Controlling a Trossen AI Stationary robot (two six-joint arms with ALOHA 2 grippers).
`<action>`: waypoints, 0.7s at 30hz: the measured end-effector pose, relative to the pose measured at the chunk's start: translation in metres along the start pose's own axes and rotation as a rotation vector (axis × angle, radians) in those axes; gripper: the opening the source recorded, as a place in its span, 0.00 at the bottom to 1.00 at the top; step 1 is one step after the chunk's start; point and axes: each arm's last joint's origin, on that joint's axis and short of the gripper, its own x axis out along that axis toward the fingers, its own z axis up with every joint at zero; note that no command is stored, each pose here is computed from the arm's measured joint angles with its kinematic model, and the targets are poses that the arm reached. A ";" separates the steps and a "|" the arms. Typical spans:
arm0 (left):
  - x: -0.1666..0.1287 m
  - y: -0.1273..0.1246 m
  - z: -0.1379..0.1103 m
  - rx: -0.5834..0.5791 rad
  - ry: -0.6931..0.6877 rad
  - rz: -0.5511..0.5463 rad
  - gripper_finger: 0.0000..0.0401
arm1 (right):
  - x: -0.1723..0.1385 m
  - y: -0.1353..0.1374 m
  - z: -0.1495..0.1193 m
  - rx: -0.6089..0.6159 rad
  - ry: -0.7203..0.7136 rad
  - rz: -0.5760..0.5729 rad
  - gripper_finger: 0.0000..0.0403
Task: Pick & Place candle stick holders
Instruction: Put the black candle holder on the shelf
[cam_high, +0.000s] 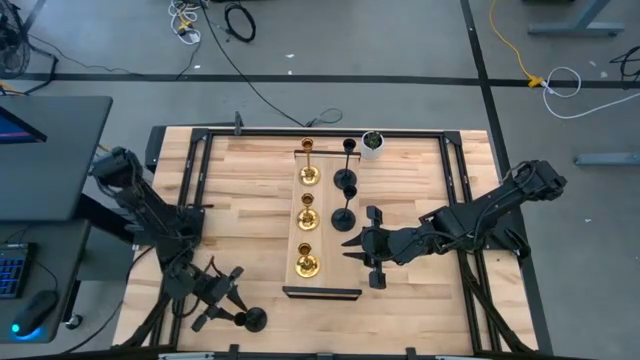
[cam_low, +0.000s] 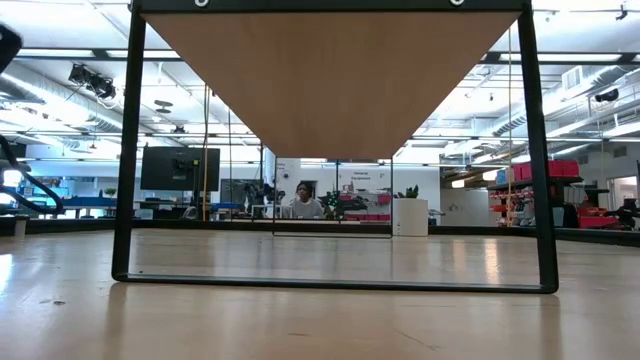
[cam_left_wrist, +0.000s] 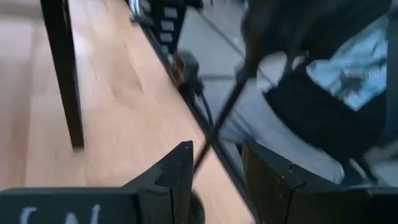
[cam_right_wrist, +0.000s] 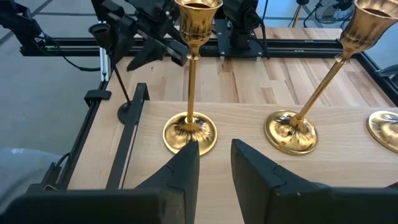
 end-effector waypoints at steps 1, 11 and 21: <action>0.002 -0.001 0.001 0.004 -0.023 0.003 0.35 | 0.000 0.000 0.000 0.000 0.000 0.000 0.24; 0.011 -0.003 -0.003 0.043 -0.089 -0.015 0.35 | 0.000 0.000 0.001 0.004 -0.005 0.001 0.24; 0.023 -0.008 0.003 0.091 -0.135 0.006 0.34 | 0.000 0.000 0.000 0.002 -0.003 0.010 0.24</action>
